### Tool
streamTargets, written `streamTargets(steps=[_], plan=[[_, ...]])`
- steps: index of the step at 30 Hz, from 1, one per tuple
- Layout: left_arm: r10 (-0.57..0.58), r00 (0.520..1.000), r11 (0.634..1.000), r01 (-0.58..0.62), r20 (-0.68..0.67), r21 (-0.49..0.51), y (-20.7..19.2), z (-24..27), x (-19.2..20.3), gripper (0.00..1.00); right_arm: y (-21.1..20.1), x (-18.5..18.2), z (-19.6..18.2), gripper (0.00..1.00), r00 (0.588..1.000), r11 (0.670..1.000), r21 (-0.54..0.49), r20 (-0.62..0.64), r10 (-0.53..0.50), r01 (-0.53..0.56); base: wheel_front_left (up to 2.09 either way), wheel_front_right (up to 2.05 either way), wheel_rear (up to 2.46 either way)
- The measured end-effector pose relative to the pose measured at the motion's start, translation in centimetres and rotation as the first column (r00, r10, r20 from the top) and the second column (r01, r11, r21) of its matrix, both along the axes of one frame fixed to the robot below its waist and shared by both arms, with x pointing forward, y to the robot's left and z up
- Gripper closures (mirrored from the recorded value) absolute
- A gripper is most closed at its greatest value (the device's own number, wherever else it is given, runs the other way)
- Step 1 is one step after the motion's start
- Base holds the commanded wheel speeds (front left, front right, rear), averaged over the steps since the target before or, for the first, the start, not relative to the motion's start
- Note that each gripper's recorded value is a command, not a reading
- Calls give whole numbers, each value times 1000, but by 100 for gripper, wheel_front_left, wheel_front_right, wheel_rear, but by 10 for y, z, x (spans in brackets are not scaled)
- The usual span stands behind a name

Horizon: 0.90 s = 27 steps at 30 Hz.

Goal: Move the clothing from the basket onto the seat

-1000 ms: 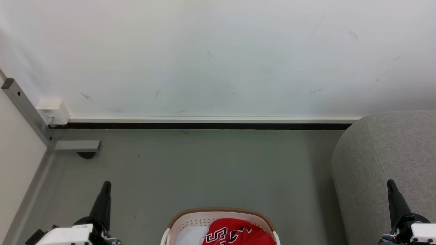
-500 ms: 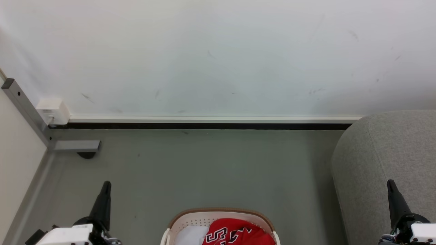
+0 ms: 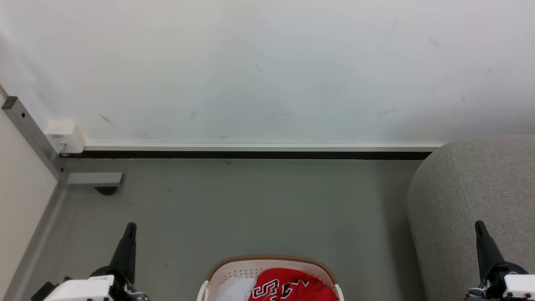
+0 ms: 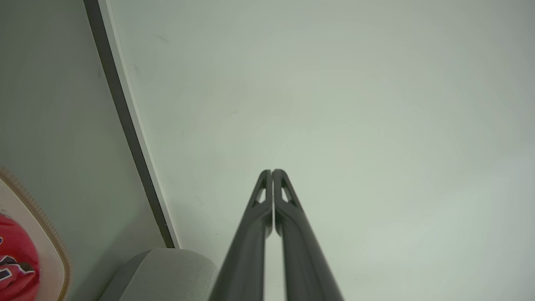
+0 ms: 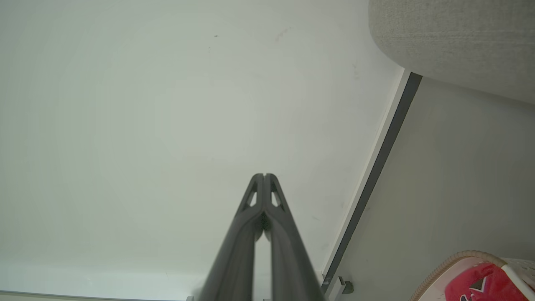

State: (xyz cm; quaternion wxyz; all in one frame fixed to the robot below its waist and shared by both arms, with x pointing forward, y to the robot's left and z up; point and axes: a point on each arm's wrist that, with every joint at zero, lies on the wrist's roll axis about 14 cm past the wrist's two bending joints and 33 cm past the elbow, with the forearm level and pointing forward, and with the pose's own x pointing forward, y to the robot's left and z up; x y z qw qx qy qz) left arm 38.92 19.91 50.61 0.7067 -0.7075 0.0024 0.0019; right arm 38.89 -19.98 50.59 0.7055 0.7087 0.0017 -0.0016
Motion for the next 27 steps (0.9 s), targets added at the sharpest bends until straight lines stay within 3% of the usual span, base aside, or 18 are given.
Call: streamTargets(steps=[8, 9, 14, 27], plan=[[0, 1000, 1000, 0, 0, 0, 0, 0, 0, 100, 0, 0, 0, 100, 1000, 1000, 0, 0, 0, 0, 0, 0, 0], [1, 1000, 1000, -1, -4, -1, 0, -1, 0, 0, 0, 0, -1, 0, 1000, 1000, 0, -4, 0, 0, 0, 0, 0], [8, 998, 1000, -9, -67, -10, -1, -22, -10, 0, 5, -10, -21, 0, 998, 1000, 14, -62, 2, -2, 0, 0, 0], [46, 998, 998, -44, -42, 52, 1, -14, -8, 0, 18, -5, -5, 0, 1000, 999, -39, -12, 9, -10, 0, 0, 0]])
